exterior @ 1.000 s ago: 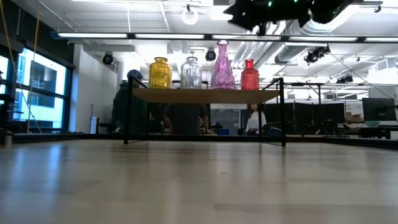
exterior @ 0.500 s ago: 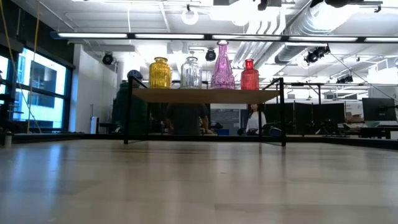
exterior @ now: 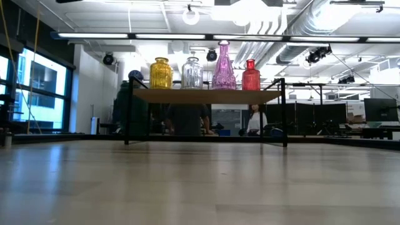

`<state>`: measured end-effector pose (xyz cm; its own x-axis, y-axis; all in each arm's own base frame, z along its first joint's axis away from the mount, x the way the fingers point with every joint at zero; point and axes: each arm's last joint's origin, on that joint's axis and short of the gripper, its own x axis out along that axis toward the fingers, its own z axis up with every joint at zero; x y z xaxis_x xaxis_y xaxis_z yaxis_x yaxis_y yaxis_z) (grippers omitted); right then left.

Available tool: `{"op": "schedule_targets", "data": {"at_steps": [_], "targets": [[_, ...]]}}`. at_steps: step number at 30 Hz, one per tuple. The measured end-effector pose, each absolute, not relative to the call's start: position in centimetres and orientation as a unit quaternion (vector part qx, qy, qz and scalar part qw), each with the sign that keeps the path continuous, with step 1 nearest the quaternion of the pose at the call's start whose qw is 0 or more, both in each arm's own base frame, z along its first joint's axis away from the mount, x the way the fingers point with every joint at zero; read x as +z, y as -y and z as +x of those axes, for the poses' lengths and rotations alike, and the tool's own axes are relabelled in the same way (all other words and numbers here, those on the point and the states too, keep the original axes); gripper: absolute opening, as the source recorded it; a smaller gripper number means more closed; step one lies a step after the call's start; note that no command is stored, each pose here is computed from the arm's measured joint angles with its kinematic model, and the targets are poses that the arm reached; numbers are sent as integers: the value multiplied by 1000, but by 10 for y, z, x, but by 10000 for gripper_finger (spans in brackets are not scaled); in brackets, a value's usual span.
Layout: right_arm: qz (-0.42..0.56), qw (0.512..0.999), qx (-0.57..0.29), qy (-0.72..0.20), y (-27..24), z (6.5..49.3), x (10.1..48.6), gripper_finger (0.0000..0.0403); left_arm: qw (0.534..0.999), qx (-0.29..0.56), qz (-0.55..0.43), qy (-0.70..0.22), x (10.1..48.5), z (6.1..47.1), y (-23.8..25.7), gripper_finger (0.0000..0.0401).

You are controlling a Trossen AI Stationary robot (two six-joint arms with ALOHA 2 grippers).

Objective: Sort vases onto shelf
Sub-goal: Put the red vase on the shelf aligned with the other red vase

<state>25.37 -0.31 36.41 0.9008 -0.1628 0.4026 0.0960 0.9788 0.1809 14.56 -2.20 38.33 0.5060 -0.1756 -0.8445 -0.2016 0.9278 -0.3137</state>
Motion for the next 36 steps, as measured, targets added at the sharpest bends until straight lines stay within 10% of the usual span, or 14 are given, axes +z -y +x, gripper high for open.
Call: {"op": "schedule_targets", "data": {"at_steps": [36], "targets": [[99,979,-23,175,-46,251,358,197,752,-26,-291,-591,285,146,143,90]]}}
